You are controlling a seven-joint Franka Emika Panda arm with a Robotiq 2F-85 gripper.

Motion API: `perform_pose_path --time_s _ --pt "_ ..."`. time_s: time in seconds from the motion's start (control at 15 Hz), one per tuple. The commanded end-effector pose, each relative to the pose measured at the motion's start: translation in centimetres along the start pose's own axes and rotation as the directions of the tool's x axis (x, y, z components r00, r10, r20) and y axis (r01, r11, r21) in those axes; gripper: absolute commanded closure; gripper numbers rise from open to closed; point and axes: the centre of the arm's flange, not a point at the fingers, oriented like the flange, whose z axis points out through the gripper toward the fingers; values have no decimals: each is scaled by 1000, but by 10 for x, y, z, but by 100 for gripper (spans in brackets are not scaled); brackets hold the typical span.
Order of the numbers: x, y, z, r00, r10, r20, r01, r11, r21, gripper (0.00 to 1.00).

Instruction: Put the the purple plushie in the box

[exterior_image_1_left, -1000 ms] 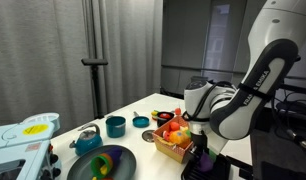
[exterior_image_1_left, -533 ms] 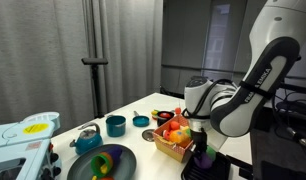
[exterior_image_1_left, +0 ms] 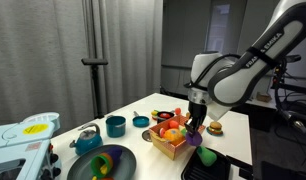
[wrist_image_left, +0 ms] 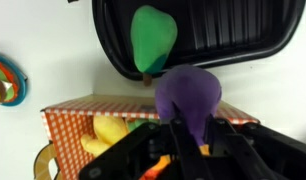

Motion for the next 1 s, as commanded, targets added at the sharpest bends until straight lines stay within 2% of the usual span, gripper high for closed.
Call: perform_pose_path --time_s 0.0,0.13,0.27,0.33,0.4,0.73,0.93 --pt "1 21 -68 997 -29 -75 38 992 120 93" --pt "8 34 -91 988 7 -156 15 990 140 93" --pt "21 53 -105 967 108 -230 -76 987 143 93" --pt "31 34 -99 953 161 -258 -127 981 144 93" --pt "39 40 -100 936 203 -287 -166 975 146 93" --pt "74 50 -74 872 339 -353 -320 941 112 93" --pt "84 56 -49 869 371 -326 -370 926 67 93"
